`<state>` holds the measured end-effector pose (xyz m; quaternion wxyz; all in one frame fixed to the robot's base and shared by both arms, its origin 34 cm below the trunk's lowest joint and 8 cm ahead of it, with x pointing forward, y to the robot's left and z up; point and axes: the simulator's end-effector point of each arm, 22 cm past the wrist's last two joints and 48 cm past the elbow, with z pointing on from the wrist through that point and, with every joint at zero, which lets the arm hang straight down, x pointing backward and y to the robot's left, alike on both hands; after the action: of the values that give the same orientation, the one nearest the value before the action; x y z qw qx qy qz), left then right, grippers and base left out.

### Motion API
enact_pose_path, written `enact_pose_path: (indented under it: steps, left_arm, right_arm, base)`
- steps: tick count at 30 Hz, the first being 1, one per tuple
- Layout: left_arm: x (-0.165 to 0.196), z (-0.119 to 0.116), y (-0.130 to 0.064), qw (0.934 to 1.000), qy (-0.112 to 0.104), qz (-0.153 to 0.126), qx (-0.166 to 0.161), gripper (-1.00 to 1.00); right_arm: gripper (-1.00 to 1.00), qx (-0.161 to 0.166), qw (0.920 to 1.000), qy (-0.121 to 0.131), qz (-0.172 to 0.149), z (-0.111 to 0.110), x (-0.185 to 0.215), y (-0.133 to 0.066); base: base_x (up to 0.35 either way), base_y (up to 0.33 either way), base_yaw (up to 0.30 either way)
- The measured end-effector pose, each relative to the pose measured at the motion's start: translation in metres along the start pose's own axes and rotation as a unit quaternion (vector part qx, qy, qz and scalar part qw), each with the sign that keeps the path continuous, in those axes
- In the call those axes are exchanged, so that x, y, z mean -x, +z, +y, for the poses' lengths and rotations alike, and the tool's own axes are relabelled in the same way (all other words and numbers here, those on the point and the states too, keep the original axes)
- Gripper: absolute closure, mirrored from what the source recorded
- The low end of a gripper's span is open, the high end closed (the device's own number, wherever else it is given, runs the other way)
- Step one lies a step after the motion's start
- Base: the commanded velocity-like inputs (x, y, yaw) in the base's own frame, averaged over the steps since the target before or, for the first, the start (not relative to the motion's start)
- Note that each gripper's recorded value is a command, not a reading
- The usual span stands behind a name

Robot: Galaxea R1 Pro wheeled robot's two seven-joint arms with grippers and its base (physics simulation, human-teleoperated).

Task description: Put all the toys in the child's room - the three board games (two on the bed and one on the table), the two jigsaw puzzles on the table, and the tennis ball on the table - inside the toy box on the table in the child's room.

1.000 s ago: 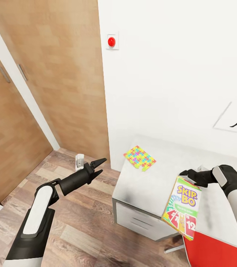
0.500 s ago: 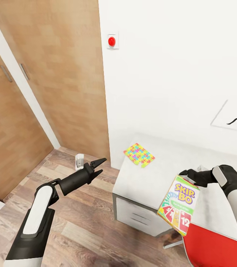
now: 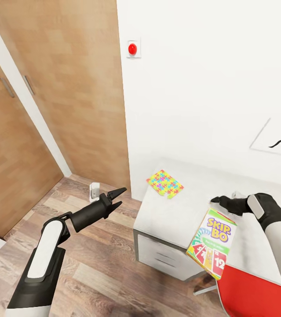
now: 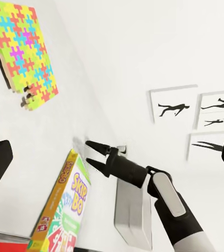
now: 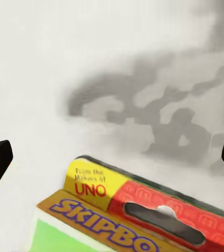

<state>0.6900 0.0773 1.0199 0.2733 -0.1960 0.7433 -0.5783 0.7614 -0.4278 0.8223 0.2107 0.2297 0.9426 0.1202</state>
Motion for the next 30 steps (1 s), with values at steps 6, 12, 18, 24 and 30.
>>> enact_pose_path:
  steps: [6,12,18,24,30]
  left_arm:
    - [0.000,0.002,0.001,1.0000,0.000,0.000,0.003,-1.00]
    - [-0.001,0.018,0.002,0.9998,-0.008,-0.003,0.020,-1.00]
    - [-0.012,0.060,-0.005,0.9976,-0.026,-0.003,0.065,-1.00]
    - [-0.027,0.108,-0.032,0.9922,-0.044,-0.007,0.116,-1.00]
    - [-0.024,0.152,-0.075,0.9845,-0.064,-0.035,0.160,-1.00]
  right_arm:
    - [-1.00,0.001,0.9965,-0.025,-0.079,0.007,0.036,-0.004]
    - [-1.00,0.005,0.9782,-0.061,-0.199,0.014,0.091,-0.030]
    - [-1.00,0.013,0.9588,-0.101,-0.265,0.020,0.107,-0.065]
    - [-1.00,0.024,0.9525,-0.130,-0.274,0.033,0.096,-0.099]
    - [-1.00,0.039,0.9555,-0.141,-0.256,0.046,0.073,-0.138]
  base:
    - [0.000,0.000,0.000]
    - [0.000,0.000,0.000]
    - [0.000,0.000,0.000]
    - [0.000,0.000,0.000]
    - [0.000,0.007,0.000]
